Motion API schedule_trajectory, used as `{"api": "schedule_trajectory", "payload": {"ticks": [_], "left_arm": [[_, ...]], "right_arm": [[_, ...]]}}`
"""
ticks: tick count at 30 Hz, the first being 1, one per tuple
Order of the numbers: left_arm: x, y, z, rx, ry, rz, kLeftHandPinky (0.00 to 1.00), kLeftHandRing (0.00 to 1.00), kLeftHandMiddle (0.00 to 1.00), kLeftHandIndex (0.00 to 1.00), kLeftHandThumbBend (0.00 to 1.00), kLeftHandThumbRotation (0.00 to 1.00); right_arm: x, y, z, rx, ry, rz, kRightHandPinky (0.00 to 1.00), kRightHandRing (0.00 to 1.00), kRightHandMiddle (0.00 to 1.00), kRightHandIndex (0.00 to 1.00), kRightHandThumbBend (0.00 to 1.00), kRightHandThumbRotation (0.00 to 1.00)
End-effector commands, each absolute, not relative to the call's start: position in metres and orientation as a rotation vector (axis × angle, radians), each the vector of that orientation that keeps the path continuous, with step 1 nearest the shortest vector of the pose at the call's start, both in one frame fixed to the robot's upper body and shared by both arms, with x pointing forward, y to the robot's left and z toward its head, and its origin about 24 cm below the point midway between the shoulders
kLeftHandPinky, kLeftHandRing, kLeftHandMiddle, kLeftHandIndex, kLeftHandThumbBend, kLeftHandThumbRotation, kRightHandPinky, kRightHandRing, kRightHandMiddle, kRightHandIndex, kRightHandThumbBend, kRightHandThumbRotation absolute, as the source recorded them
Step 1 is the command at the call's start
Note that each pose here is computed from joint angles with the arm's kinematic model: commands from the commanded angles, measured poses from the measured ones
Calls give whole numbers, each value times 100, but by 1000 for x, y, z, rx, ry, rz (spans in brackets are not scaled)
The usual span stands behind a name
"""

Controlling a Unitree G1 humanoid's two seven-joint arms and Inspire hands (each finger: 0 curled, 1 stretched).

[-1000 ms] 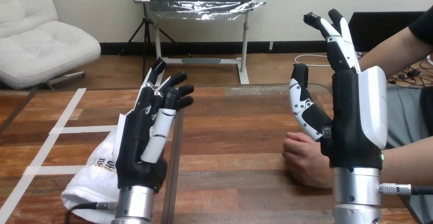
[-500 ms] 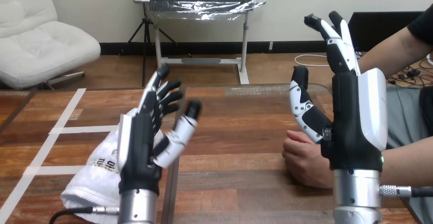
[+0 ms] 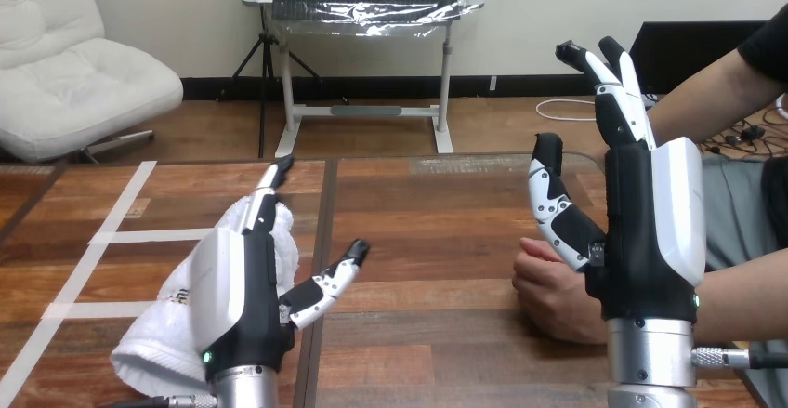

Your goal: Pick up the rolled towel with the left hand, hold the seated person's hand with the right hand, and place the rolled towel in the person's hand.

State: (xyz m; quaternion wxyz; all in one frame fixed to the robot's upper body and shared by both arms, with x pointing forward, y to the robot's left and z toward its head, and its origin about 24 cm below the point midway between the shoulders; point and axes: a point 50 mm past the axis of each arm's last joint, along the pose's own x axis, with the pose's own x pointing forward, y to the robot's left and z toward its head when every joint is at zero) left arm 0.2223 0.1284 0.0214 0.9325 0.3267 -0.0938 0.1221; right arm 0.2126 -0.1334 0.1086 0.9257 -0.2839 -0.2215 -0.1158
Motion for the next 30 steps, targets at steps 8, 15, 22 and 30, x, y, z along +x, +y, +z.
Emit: {"api": "schedule_trajectory", "payload": {"ticks": [8, 15, 22, 30], "left_arm": [[244, 127, 91, 944, -501, 486, 80, 83, 86, 88, 76, 31], [247, 134, 91, 1023, -455, 504, 82, 84, 86, 89, 77, 33], [251, 141, 91, 1082, -428, 523, 85, 85, 87, 88, 76, 36], [256, 149, 91, 1150, -390, 546, 86, 85, 86, 87, 78, 41]], "right_arm": [[220, -129, 130, -557, -564, -242, 88, 95, 98, 87, 8, 0], [219, -130, 130, -566, -560, -247, 88, 95, 98, 87, 8, 0], [219, -130, 130, -573, -563, -249, 88, 94, 98, 87, 9, 0], [219, -131, 129, -576, -557, -248, 88, 94, 98, 87, 9, 0]]}}
